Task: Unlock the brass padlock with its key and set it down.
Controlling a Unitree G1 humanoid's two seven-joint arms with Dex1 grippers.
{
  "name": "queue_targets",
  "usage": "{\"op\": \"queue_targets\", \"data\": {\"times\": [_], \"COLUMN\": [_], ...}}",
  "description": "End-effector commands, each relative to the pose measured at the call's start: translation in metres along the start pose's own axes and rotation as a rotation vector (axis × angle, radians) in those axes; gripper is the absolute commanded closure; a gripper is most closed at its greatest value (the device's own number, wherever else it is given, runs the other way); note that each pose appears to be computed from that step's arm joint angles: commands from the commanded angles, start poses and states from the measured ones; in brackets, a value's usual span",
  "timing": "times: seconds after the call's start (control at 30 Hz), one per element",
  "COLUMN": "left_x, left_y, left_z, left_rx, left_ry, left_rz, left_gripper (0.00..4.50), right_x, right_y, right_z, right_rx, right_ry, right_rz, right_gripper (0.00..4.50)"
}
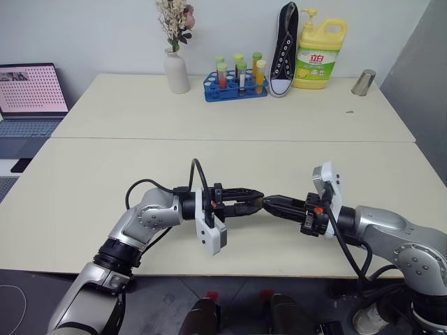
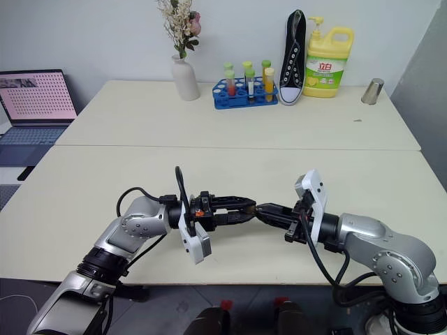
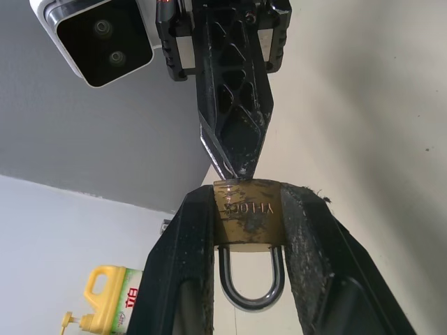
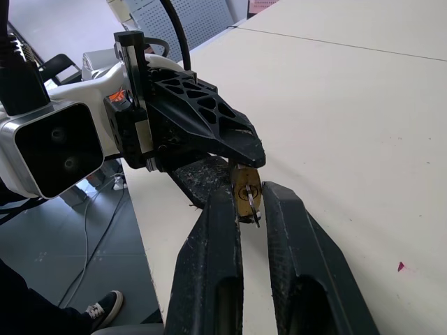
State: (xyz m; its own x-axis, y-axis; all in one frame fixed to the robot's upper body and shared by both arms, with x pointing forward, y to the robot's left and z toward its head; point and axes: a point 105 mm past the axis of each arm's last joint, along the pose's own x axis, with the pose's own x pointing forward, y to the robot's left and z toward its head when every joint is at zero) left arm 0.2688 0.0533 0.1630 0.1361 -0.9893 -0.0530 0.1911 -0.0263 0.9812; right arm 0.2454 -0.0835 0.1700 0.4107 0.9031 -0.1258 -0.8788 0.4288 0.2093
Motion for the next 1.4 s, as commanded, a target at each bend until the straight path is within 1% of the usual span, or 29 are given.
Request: {"op": "queue_targets", "data": {"times": [0.03,0.47,0.5,0.53,0.57,0.6,0.63,0.97,1.07,1.1,1.23,1.33,1.4], "left_x": [-0.001,0.0,0.0,0.0,0.0,0.0,0.0,0.0,0.001,0.0,0.001,0.002,0.002], "left_y": [0.01,0.009,0.008,0.008,0.008,0.009,0.008,0.006,0.003,0.002,0.0,-0.001,-0.002], "left_z": [0.003,0.004,0.004,0.004,0.004,0.004,0.004,0.005,0.007,0.006,0.004,0.002,0.001], "left_rx": [0.018,0.014,0.014,0.014,0.014,0.014,0.014,0.021,0.034,0.038,0.071,0.091,0.098], "left_ry": [-0.013,-0.016,-0.016,-0.016,-0.016,-0.016,-0.016,-0.02,-0.03,-0.03,-0.035,-0.037,-0.036], "left_rz": [0.033,0.029,0.029,0.029,0.029,0.03,0.029,0.022,0.004,0.0,-0.028,-0.043,-0.048], "left_gripper": [3.51,3.51,3.51,3.51,3.51,3.51,3.51,3.51,3.51,3.51,3.51,3.51,3.51], "right_x": [-0.002,-0.004,-0.004,-0.004,-0.004,-0.004,-0.004,-0.005,-0.004,-0.004,-0.003,-0.001,0.0], "right_y": [0.003,0.0,0.0,0.0,0.0,0.0,0.0,-0.001,0.0,0.001,0.007,0.003,0.002], "right_z": [0.01,0.007,0.007,0.007,0.007,0.007,0.007,0.012,0.018,0.017,0.015,0.021,0.024], "right_rx": [-0.035,-0.005,-0.003,-0.001,-0.002,-0.003,-0.001,0.016,0.129,0.15,0.344,0.461,0.494], "right_ry": [-0.03,-0.026,-0.027,-0.027,-0.026,-0.025,-0.026,-0.025,-0.046,-0.034,0.021,0.025,0.03], "right_rz": [0.014,0.015,0.013,0.012,0.013,0.015,0.015,0.038,0.075,0.088,0.16,0.168,0.16], "right_gripper": [3.41,3.36,3.64,3.74,3.98,4.35,4.5,4.5,4.5,4.5,4.5,4.5,4.5]}}
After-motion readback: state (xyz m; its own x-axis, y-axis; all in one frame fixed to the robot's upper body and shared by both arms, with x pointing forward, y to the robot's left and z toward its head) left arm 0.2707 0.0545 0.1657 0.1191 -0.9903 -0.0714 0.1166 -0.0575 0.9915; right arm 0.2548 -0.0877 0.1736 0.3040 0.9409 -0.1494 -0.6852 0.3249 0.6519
